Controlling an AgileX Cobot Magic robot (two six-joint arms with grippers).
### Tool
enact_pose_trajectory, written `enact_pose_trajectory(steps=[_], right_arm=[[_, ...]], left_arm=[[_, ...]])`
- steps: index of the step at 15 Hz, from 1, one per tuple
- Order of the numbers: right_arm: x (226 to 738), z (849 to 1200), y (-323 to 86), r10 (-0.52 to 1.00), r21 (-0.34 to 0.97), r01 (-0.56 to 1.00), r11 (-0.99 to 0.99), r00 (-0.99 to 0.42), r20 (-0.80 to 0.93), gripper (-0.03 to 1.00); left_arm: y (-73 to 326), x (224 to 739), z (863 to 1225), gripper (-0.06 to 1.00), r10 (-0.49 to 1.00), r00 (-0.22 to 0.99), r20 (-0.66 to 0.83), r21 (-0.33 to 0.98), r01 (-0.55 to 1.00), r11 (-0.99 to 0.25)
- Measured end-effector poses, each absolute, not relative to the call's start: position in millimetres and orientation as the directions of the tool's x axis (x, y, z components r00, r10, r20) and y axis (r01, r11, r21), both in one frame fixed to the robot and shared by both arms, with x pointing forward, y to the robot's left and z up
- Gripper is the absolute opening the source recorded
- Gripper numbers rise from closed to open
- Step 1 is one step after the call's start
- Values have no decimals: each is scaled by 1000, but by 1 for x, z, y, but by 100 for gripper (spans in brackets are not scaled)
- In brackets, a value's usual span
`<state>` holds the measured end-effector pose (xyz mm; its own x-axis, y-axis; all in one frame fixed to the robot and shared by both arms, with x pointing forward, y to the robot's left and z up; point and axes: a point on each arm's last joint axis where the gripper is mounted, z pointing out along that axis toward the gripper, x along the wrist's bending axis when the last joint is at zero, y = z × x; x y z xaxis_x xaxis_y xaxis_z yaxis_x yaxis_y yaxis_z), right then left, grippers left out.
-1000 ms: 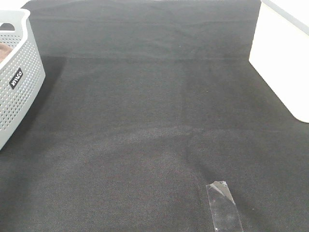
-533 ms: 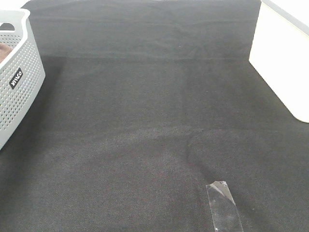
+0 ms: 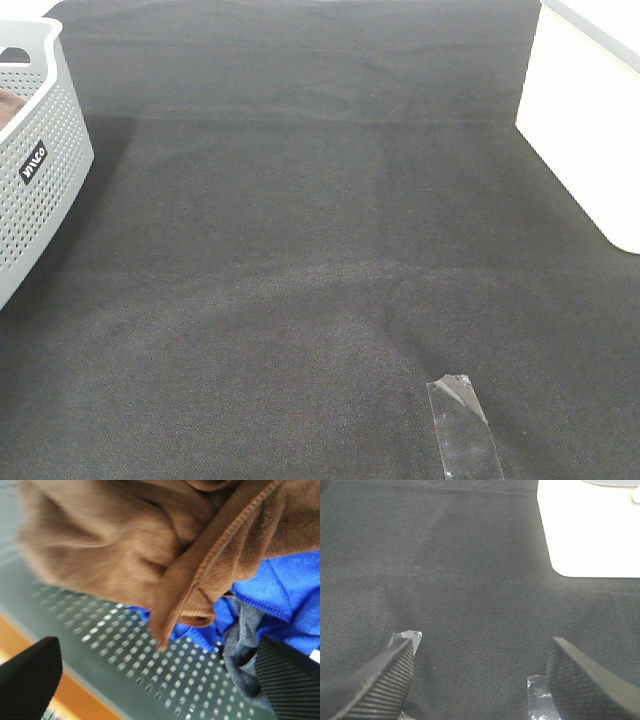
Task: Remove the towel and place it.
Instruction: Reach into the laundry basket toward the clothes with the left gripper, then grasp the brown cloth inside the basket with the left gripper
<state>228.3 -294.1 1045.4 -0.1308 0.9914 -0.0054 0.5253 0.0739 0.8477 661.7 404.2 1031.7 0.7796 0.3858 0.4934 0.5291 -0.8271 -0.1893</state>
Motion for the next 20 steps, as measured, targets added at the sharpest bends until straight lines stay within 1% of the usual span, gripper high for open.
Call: enact_pose_trajectory(steps=[5,7,8,9,10,11,12,13,17,19,20], right_arm=[[228,1045,-294,991,848,525,74,-131,-5,68],[228,1045,-294,991,848,525,74,-131,-5,68],[228,1045,-294,991,848,525,74,-131,-5,68],[228,1045,-294,991,848,525,74,-131,-5,68],[228,1045,-294,991,848,525,74,-131,-5,68],[228,1045,-294,991,848,525,74,-131,-5,68],[228,1045,-294,991,848,525,74,-131,-5,68],[228,1045,-294,991,848,525,74,-131,-5,68],[228,1045,-294,991,848,525,74,-131,-5,68],[228,1045,-294,991,848,525,74,-131,-5,68],[228,1045,-294,991,848,525,74,-131,-5,68]], left_arm=[[411,679,980,99,338,841,423,-225,459,-860],[411,680,974,98,345,846,407,-219,457,-862],[410,680,973,89,348,846,403,-214,457,-863],[410,679,973,73,349,849,397,-216,456,-863],[410,679,973,48,350,849,395,-216,457,-863],[410,679,973,19,351,849,394,-216,457,-863],[410,679,973,6,351,849,394,-216,457,-863],[410,679,973,1,351,850,393,-217,457,-863],[410,676,973,0,365,851,378,-223,466,-856],[410,675,984,0,435,795,423,-176,542,-821],[409,675,996,0,488,736,469,-122,601,-790]])
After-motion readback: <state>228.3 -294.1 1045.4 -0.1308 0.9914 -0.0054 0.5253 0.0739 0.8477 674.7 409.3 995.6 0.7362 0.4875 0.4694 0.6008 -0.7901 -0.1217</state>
